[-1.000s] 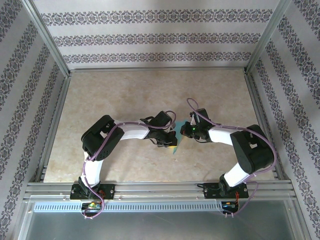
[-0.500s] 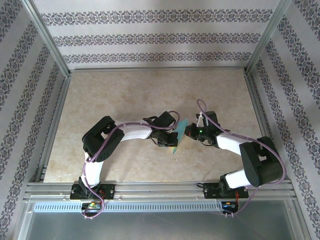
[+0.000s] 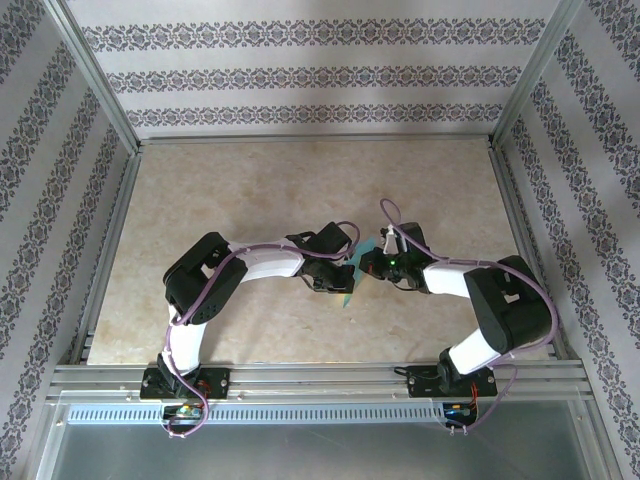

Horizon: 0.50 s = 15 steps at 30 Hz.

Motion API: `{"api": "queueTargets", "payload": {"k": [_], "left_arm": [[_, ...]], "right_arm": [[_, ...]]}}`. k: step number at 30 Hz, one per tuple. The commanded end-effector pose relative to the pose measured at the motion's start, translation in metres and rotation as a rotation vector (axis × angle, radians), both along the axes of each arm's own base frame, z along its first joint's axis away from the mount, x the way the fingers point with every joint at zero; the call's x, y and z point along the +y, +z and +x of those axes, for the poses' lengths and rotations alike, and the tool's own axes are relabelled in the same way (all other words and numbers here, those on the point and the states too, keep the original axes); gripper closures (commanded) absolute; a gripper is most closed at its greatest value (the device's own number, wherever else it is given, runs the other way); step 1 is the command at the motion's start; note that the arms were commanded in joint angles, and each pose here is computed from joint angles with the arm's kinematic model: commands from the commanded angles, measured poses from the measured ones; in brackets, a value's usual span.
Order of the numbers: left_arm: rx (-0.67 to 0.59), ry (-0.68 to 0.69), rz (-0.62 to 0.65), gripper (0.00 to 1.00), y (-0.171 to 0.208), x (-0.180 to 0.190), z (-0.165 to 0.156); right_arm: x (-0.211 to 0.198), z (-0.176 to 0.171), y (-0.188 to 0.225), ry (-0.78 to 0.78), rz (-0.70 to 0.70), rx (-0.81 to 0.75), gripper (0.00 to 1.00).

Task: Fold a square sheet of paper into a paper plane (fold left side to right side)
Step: Fold the wing for the fifth time at the center of the table.

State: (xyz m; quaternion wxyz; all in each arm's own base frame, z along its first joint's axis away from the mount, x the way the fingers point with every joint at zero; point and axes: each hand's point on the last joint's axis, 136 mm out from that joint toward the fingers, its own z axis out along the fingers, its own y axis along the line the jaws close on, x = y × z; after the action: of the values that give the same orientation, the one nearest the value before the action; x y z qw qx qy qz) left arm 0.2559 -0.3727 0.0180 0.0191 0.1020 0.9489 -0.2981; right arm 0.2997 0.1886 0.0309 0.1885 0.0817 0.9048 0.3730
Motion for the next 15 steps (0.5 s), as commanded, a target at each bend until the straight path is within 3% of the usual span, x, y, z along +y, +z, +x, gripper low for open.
{"api": "queueTargets", "payload": {"k": [1, 15], "left_arm": [[0.082, -0.001, 0.256, 1.0, -0.043, 0.051, -0.027], [0.084, -0.013, 0.305, 1.0, -0.045, 0.06, -0.029]], "right_arm": [[0.008, 0.012, 0.006, 0.025, -0.003, -0.05, 1.0], [-0.005, 0.017, -0.019, 0.013, -0.109, -0.007, 1.0]]}}
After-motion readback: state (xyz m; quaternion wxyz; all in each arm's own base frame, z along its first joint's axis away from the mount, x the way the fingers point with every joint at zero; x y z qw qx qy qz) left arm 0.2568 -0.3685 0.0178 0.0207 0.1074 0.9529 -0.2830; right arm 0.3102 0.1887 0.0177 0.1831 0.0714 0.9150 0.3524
